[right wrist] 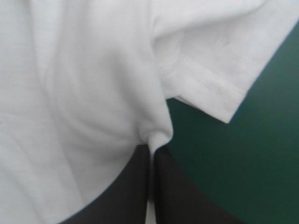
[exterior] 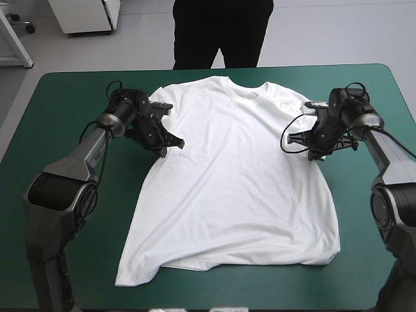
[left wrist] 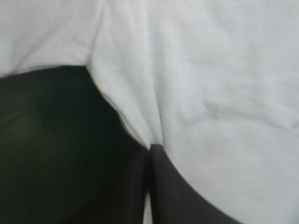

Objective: Fold the cloth

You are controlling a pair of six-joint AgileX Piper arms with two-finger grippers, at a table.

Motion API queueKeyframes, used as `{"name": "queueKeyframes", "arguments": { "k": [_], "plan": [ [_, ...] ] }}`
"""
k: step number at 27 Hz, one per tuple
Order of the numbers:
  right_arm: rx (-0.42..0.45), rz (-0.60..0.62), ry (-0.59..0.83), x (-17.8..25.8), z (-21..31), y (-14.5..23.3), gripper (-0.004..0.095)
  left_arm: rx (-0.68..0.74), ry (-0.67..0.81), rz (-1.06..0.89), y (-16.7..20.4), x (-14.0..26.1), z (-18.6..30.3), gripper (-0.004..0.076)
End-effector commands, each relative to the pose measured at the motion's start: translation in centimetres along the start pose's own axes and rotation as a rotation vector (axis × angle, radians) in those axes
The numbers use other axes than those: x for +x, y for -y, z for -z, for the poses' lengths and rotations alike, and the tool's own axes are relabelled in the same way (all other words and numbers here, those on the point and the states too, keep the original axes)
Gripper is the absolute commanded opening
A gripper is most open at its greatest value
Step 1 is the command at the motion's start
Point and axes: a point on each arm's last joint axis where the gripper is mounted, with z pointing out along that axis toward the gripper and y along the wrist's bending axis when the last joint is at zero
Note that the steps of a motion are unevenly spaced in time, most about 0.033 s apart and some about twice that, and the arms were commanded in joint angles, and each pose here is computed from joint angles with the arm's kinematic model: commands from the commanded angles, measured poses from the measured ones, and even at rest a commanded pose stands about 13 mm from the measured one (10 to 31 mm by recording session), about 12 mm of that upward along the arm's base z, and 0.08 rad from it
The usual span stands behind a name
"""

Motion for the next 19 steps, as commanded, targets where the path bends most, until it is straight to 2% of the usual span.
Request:
{"name": "queueKeyframes", "arguments": {
  "k": [1,7,16,19],
  "plan": [
    [0.001,0.036,0.181,0.3,6.5,-0.5,-0.0017,-0.004,0.187,-0.035,1.4,0.0,7.6,-0.0009],
    [0.006,0.057,0.35,1.4,12.4,-0.8,-0.0017,-0.082,0.359,-0.075,1.9,1.2,15.0,-0.0009],
    [0.015,0.084,0.638,3.6,21.9,-1.3,-0.0017,-0.152,0.659,-0.105,3.3,4.9,25.8,-0.0009],
    [0.005,0.102,0.786,5.2,26.7,-1.6,-0.0017,-0.19,0.832,-0.116,3.9,7.5,31.0,-0.0009]
  ]
}}
